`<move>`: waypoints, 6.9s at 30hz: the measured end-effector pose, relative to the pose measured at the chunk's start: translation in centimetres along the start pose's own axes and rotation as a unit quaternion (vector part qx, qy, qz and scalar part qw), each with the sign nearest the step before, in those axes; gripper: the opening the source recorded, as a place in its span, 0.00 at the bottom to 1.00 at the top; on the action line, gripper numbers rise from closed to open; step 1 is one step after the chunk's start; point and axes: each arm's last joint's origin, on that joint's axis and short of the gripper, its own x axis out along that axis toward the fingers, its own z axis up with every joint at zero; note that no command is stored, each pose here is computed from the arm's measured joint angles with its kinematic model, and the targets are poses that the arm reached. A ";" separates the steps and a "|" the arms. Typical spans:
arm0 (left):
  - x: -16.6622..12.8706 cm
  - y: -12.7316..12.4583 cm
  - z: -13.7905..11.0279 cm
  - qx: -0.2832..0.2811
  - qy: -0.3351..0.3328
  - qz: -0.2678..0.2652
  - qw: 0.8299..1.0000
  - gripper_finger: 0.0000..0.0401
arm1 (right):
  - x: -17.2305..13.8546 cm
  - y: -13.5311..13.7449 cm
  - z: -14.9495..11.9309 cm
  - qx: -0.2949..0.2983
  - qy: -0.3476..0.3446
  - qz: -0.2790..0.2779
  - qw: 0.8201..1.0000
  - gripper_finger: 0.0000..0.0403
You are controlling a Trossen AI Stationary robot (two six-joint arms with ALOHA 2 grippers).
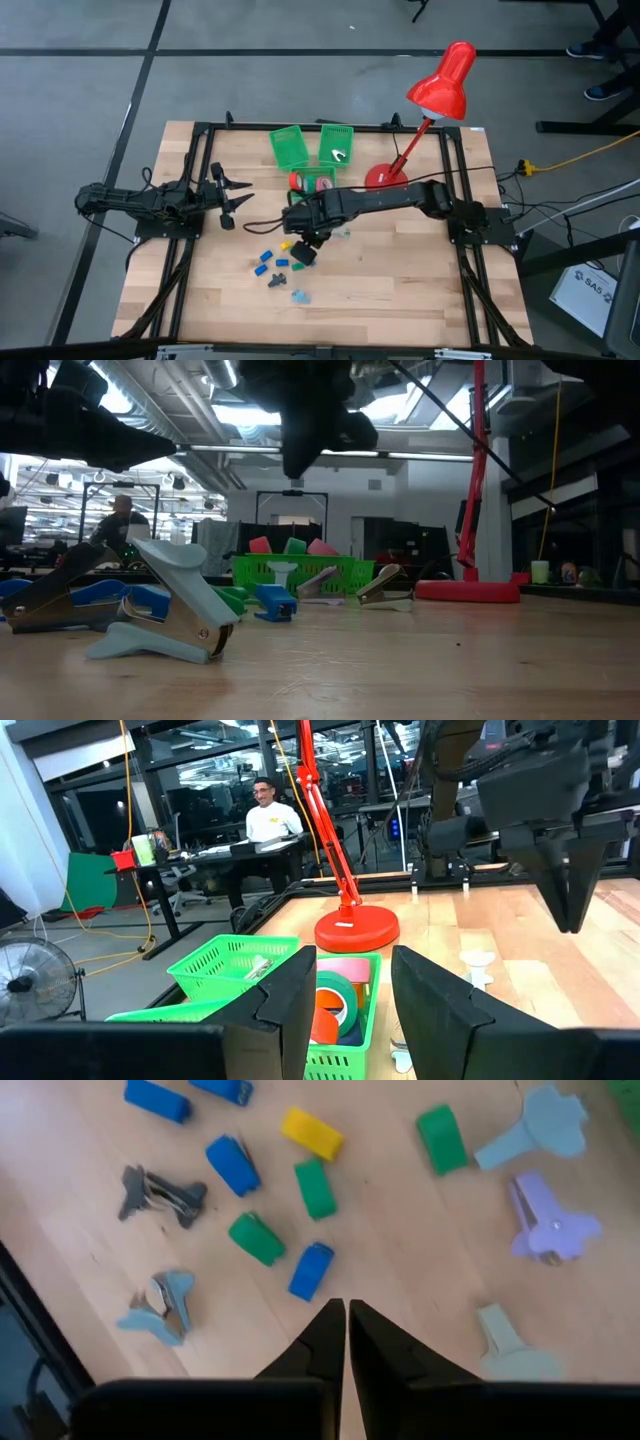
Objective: Pick and place Stapler, Stapler remover, tape
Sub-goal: Put the gray staple remover into the right green bin
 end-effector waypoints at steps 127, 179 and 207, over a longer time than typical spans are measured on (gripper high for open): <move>0.0 0.0 0.0 0.000 0.000 0.000 1.000 0.32 | 7.5 -6.0 -0.4 -0.089 0.106 -0.046 0.989 0.85; 0.0 0.0 0.0 0.000 0.000 0.000 1.000 0.32 | 3.7 -6.9 0.2 -0.037 0.104 -0.156 0.981 0.18; 0.0 0.0 0.0 0.000 0.000 0.000 1.000 0.32 | -5.7 -20.1 9.5 0.159 -0.104 -0.185 0.964 0.20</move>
